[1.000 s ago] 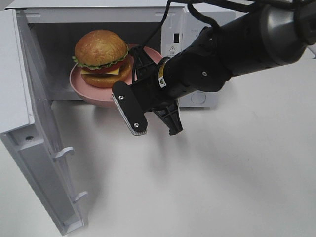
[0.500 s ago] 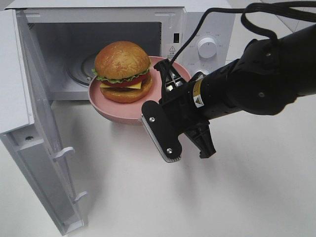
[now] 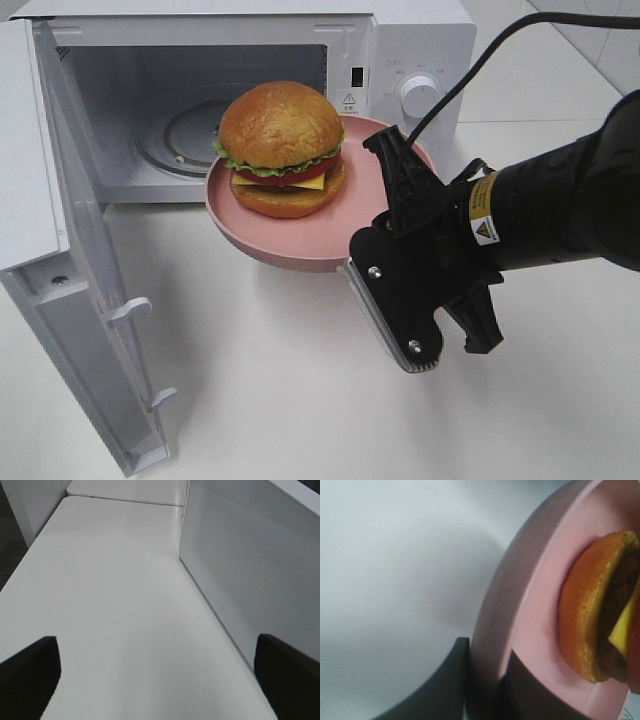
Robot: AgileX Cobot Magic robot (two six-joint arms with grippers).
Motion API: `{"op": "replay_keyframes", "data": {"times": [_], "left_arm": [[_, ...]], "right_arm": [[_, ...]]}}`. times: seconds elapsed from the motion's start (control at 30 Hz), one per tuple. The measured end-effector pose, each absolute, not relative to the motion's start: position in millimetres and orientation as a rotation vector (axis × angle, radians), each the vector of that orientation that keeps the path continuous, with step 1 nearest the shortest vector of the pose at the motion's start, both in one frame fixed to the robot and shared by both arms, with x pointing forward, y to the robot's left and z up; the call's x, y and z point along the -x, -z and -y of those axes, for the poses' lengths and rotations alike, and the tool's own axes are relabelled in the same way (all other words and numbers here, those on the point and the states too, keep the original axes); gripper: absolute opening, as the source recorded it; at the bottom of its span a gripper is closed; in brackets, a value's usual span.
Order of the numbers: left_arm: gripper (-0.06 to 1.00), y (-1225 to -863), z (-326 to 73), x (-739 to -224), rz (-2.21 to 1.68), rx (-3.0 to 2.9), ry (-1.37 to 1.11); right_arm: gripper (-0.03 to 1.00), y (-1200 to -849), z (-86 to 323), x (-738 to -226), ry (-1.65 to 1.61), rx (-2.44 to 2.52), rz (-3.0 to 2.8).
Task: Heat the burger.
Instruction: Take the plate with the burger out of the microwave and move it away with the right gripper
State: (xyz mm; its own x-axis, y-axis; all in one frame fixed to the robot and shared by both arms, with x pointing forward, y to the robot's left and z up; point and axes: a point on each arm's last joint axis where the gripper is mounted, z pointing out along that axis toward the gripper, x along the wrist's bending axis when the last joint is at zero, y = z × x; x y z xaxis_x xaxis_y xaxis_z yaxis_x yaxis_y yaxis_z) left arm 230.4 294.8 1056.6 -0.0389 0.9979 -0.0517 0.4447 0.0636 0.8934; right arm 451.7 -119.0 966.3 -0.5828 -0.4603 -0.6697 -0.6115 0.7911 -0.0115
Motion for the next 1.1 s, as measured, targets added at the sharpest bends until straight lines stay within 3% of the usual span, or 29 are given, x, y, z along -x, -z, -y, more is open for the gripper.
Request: {"op": "replay_keyframes", "data": {"times": [1.1], "left_arm": [[0.97, -1057, -295, -230, -1.589, -1.480, -0.929]], "right_arm": [[0.10, -990, 183, -386, -0.265, 0.631, -2.352]]}}
